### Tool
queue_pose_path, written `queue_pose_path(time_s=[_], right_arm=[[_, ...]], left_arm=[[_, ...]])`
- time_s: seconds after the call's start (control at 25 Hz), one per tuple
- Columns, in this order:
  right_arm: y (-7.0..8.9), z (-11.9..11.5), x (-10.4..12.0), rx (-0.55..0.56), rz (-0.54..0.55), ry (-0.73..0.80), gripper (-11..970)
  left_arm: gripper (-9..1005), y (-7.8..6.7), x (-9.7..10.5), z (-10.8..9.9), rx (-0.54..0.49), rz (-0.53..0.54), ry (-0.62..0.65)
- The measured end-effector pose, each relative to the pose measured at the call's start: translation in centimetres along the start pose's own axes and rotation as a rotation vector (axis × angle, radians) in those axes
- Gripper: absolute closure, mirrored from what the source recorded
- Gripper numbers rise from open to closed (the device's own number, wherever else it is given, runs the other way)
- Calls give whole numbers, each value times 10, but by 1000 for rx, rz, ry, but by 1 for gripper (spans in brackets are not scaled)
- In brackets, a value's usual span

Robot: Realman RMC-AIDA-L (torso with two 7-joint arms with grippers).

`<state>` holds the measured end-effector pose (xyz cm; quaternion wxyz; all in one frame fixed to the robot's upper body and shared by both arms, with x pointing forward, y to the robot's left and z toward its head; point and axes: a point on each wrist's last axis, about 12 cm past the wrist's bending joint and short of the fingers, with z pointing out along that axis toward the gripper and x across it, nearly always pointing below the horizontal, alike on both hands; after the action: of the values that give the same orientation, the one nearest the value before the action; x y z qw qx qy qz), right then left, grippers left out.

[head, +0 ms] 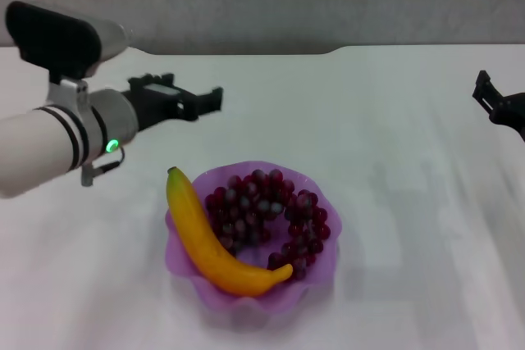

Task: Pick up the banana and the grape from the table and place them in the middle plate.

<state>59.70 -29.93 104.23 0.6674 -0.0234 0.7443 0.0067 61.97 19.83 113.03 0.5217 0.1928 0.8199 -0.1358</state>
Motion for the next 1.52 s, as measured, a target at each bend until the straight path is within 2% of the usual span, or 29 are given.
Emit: queue_pose_path(time_s=[0.2, 0.4, 0.56, 0.68, 0.76, 0.96, 1.16, 1.36, 1.52], right_arm=[[0, 1, -1, -1, -5, -1, 113], [0, 1, -1, -1, -4, -2, 113], [0, 1, -1, -2, -4, -3, 113], [2, 3, -3, -6, -4, -9, 113], [2, 4, -4, -8, -4, -11, 113], [5, 6, -6, -14, -1, -15, 113], [8, 9, -9, -22, -1, -23, 113], [9, 10, -11, -26, -1, -28, 113], [9, 10, -12, -24, 2, -36, 113]], left_arm=[[120, 19, 12, 0, -140, -35, -79], [123, 28, 22, -1, -243, -51, -142], [124, 35, 29, -2, -358, 5, -228], [124, 41, 34, 3, -415, 47, -247], [124, 47, 35, 6, -428, 34, -240], [124, 68, 37, 11, -440, -74, -230], [124, 87, 40, 5, -406, -140, -288], [124, 99, 42, -1, -336, -105, -340], [124, 98, 53, -11, -323, -82, -395]])
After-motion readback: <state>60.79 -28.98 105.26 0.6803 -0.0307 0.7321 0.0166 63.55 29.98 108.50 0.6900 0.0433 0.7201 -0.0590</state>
